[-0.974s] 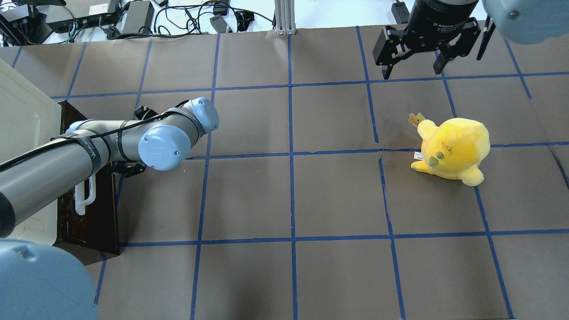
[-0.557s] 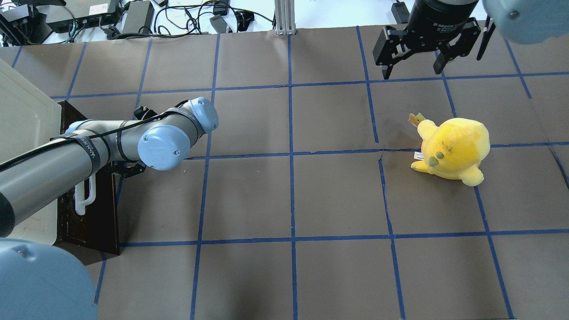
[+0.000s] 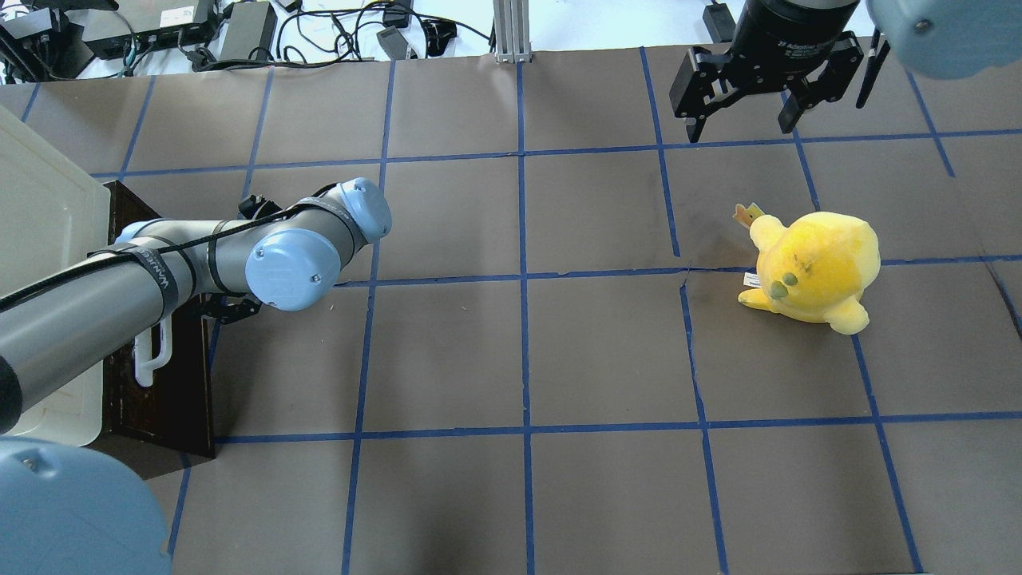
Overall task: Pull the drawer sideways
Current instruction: 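Lower the left gripper around the white bar handle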
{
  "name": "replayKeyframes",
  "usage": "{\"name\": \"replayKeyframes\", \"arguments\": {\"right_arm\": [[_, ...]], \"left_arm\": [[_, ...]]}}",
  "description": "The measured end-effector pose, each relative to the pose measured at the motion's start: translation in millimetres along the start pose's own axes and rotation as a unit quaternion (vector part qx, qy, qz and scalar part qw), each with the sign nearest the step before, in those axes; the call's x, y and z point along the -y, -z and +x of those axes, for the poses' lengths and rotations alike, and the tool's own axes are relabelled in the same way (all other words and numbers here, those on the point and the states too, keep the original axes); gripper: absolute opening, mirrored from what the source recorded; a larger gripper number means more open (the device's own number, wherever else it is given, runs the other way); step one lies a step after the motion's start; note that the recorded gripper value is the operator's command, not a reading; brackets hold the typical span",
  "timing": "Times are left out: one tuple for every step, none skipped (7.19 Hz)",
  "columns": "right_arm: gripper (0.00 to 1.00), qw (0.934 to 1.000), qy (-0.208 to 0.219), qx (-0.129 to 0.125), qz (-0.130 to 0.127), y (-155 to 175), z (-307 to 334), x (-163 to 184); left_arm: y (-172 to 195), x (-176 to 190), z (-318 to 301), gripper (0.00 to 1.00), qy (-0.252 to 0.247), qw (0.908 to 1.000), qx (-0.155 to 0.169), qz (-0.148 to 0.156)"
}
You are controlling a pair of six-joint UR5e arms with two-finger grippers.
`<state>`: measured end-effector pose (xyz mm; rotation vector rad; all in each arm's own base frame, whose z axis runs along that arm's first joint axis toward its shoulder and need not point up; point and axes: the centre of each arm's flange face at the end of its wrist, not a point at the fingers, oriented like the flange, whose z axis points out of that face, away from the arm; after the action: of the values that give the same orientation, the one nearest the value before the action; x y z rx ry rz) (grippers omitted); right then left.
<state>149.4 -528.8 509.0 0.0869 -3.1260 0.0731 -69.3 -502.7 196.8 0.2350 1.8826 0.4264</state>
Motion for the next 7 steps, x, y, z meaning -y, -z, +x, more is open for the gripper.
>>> {"name": "replayKeyframes", "arguments": {"right_arm": [[1.0,1.0,0.0,0.0,0.0,0.0,0.0,0.0],[1.0,1.0,0.0,0.0,0.0,0.0,0.0,0.0],[1.0,1.0,0.0,0.0,0.0,0.0,0.0,0.0],[1.0,1.0,0.0,0.0,0.0,0.0,0.0,0.0],[1.0,1.0,0.0,0.0,0.0,0.0,0.0,0.0],[1.0,1.0,0.0,0.0,0.0,0.0,0.0,0.0],[1.0,1.0,0.0,0.0,0.0,0.0,0.0,0.0]], "left_arm": [[-0.8,-0.6,0.1,0.82,0.0,1.0,0.0,-0.001],[-6.0,-0.3,-1.9,0.82,0.002,1.0,-0.003,-0.006],[-14.8,0.2,-5.8,0.83,0.004,0.9998,-0.009,-0.014],[-18.8,0.9,-7.8,0.82,0.005,0.9998,-0.01,-0.018],[-18.6,2.2,-7.5,0.82,0.002,0.9998,-0.008,-0.018],[-15.4,2.7,-6.1,0.83,0.0,0.9999,-0.005,-0.015],[-11.2,2.4,-5.0,0.82,-0.001,0.9999,-0.003,-0.01]]}}
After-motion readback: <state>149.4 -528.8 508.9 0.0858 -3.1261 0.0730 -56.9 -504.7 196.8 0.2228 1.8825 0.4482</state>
